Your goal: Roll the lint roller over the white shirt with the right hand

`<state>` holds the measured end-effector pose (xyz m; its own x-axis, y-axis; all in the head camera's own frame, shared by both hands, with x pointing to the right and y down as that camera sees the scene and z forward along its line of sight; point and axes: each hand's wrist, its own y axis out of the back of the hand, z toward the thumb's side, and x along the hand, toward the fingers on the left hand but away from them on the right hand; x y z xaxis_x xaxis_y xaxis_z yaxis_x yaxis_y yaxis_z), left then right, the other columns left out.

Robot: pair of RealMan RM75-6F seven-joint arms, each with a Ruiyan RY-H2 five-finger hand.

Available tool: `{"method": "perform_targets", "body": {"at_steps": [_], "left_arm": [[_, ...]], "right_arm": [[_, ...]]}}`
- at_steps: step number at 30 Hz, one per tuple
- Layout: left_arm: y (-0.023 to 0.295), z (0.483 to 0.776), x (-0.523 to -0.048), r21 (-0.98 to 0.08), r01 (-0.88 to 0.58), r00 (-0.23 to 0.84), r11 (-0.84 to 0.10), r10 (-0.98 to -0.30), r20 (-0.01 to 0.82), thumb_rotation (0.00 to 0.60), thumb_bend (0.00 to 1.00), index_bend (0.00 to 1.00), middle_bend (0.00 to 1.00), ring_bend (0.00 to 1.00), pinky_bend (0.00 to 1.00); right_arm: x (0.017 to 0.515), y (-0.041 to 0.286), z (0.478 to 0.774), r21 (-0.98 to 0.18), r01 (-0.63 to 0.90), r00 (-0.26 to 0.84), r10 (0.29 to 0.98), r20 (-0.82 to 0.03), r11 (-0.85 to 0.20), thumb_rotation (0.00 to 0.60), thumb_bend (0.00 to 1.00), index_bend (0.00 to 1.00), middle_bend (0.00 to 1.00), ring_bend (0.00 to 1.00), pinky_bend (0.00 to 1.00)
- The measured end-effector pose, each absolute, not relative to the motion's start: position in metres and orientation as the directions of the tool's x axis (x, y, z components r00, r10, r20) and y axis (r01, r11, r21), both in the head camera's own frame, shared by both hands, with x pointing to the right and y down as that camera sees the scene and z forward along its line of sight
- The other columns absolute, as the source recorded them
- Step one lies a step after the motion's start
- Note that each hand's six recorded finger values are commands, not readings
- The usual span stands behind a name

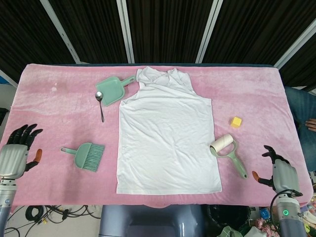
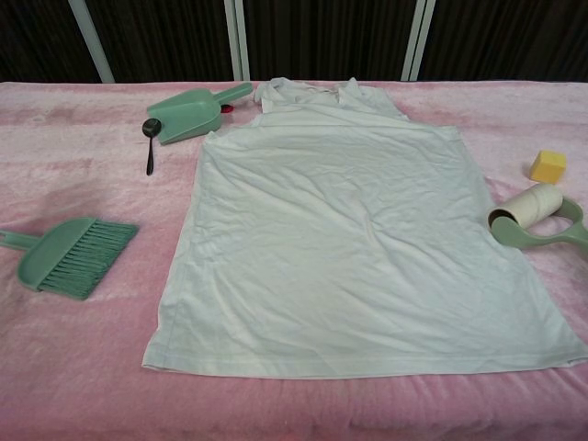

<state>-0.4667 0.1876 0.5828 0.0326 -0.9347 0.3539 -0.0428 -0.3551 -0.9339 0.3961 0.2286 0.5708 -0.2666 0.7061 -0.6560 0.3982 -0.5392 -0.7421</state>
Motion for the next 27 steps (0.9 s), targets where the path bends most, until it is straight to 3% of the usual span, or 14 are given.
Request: {"method": "perform_targets", "body": {"at_steps": [4,13,20,27], "left_arm": [[0.196,0.583,-0.486,-0.934,-0.046,-0.032,-0.355,-0.934,0.357,0.6,0.46,0.18,0.09,0.05,0.11],[0.201,0.574,-0.482,-0.931,-0.09,-0.005,-0.353,-0.935,0.355,0.6,0.46,0.18,0.09,0.05,0.11],[0.202,0.567,-0.482,-0.934,-0.094,-0.019,-0.344,-0.938,0.347,0.6,0.46,0.17,0.09,0.05,0.11],[0.203,0.561,-0.481,-0.936,-0.103,-0.015,-0.337,-0.94,0.34,0.6,0.46,0.17,0.09,0.05,0.11]], "right_arm": [[0.395,0.244,0.581,-0.722,0.392,-0.295,0.665,-0.686,-0.571,0.6,0.15,0.17,0.27,0.24,0.21],[0.376,0.259,0.613,-0.719,0.396,-0.344,0.634,-0.693,-0.571,0.6,0.14,0.17,0.27,0.27,0.22],[0.359,0.255,0.637,-0.719,0.467,-0.39,0.61,-0.69,-0.515,0.6,0.14,0.19,0.28,0.28,0.22],[0.348,0.25,0.65,-0.722,0.484,-0.412,0.599,-0.686,-0.494,0.6,0.14,0.26,0.34,0.35,0.24]]}}
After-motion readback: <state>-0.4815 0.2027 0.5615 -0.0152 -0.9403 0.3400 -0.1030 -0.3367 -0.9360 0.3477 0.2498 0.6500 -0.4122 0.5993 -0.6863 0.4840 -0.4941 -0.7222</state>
